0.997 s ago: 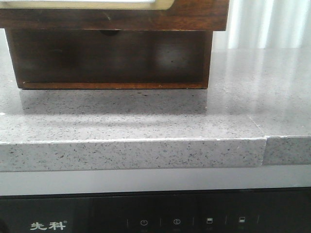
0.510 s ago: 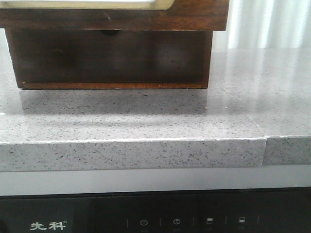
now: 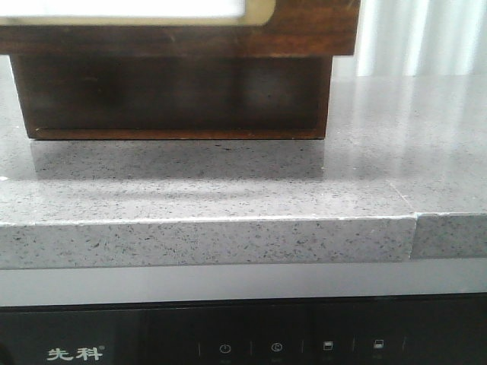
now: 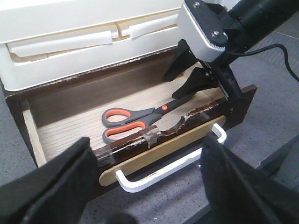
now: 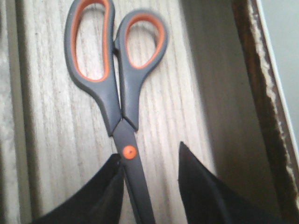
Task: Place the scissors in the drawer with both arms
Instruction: 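Lower the scissors into the drawer and open the right gripper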
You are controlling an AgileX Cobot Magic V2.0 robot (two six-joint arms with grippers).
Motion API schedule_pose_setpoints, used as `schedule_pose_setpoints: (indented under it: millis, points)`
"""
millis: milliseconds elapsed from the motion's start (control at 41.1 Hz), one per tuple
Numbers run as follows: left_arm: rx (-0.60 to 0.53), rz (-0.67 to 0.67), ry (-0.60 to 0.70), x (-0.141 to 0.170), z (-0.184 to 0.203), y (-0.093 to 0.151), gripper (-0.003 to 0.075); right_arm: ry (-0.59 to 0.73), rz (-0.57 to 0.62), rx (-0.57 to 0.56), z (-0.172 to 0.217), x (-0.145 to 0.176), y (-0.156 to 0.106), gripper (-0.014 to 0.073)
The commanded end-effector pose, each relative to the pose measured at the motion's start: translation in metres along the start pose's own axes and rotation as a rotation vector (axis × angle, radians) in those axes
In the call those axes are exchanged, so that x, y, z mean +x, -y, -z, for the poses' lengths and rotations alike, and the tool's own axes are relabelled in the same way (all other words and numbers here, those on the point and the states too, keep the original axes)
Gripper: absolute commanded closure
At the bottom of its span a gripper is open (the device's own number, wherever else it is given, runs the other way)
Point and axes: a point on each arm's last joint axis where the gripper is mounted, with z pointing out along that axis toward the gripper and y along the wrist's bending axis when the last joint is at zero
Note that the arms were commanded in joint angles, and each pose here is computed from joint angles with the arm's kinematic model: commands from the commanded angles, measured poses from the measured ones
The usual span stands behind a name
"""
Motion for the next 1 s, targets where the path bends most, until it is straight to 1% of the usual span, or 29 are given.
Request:
schedule_pose_setpoints:
  millis: [0,97,194,267,365,486,559,656,729,972]
  points:
    - [0.016,0.012,0.100,-0.013,0.004,0.001,0.0261,0.101,0.009,0.107,0.034,-0.014,0.007,0.0248]
    - [0.016,0.012,0.100,-0.013,0.004,0.001,0.0261,0.115,-0.007,0.119,0.042,-0.016,0.007,0.0248]
    - [0.016,0.012,0.100,-0.013,0.004,0.001,0.0261,0.144,-0.064,0.139,0.058,-0.019,0.006,0.0248]
    - [0.016,0.012,0.100,-0.013,0.004,0.001,0.0261,0.168,-0.129,0.152,0.074,-0.020,0.004,0.0248]
    - [0.014,0.011,0.100,-0.013,0.004,0.001,0.0261,0.202,-0.266,0.167,0.101,-0.021,0.000,0.0254]
    - [0.014,0.011,0.098,-0.013,0.004,0.001,0.0261,0.210,-0.456,0.159,0.133,-0.013,-0.007,0.0254]
    - [0.014,0.011,0.096,-0.013,0.004,0.001,0.0261,0.206,-0.549,0.157,0.147,-0.005,-0.012,0.0254]
    - [0.014,0.011,0.093,-0.013,0.004,0.001,0.0261,0.211,-0.631,0.166,0.161,0.008,-0.024,0.0254]
    - [0.014,0.011,0.092,-0.013,0.004,0.001,0.0261,0.214,-0.655,0.173,0.169,0.018,-0.036,0.0254]
    - [0.010,0.008,0.083,-0.012,0.004,0.001,0.0261,0.203,-0.665,0.169,0.190,0.053,-0.081,0.0254]
